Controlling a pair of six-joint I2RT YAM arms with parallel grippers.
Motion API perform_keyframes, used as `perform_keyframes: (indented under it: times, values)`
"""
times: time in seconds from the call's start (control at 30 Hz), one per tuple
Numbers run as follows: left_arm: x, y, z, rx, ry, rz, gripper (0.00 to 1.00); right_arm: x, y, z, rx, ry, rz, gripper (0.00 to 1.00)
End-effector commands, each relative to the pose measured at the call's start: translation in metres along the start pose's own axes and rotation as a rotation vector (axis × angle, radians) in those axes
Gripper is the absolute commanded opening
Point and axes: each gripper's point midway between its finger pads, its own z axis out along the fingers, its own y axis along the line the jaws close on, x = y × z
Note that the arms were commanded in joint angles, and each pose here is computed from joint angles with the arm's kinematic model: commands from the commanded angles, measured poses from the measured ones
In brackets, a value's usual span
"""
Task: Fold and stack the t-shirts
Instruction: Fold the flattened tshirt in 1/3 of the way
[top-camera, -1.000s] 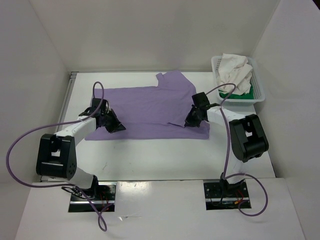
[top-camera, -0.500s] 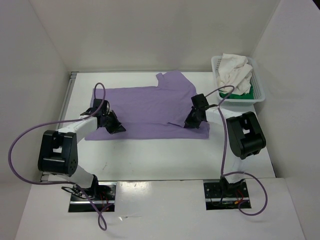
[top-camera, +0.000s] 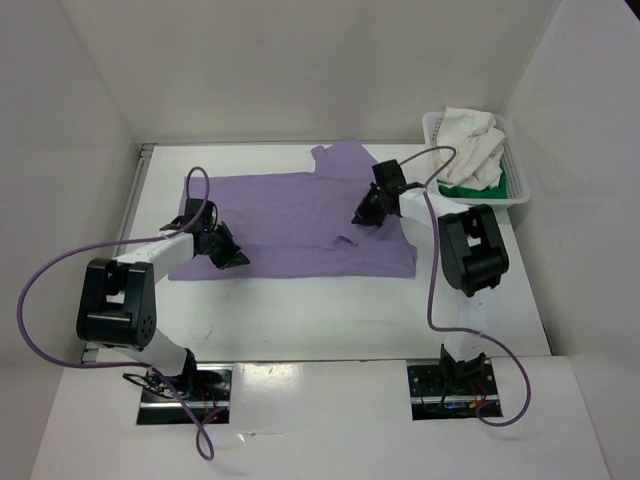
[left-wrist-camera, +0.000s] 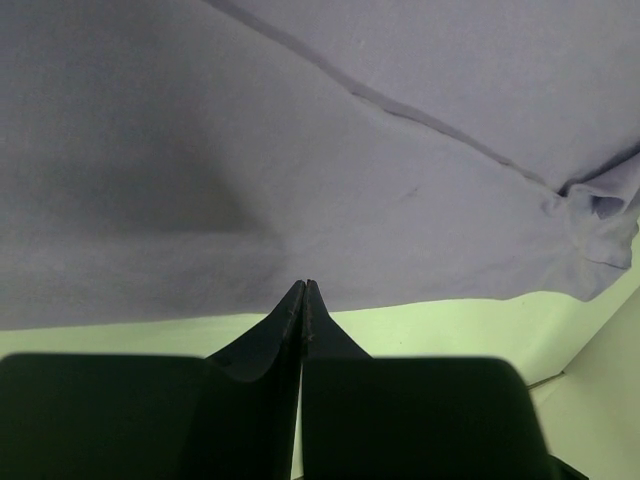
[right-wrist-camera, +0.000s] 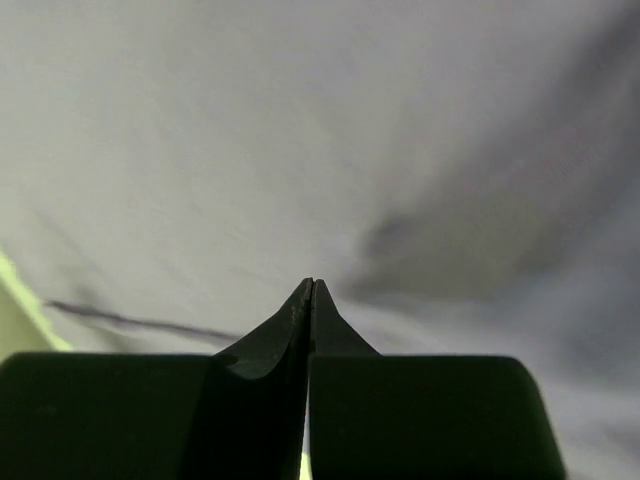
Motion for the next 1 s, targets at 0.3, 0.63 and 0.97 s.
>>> perform_keyframes:
  times: [0.3, 0.63, 0.97]
  values:
    - [-0.019, -0.007, -0.034, 0.013, -0.098, 0.025, 0.04, -0.022, 0.037, -0.054, -0.082, -0.139, -0.076, 0.0]
    - [-0.011, 0.001, -0.017, 0.0, -0.06, 0.023, 0.04, 0.019, -0.01, -0.03, -0.013, -0.023, -0.109, 0.17]
    - [-0.012, -0.002, -0.013, 0.015, -0.046, 0.023, 0.04, 0.039, -0.013, -0.013, -0.018, 0.076, -0.105, 0.37]
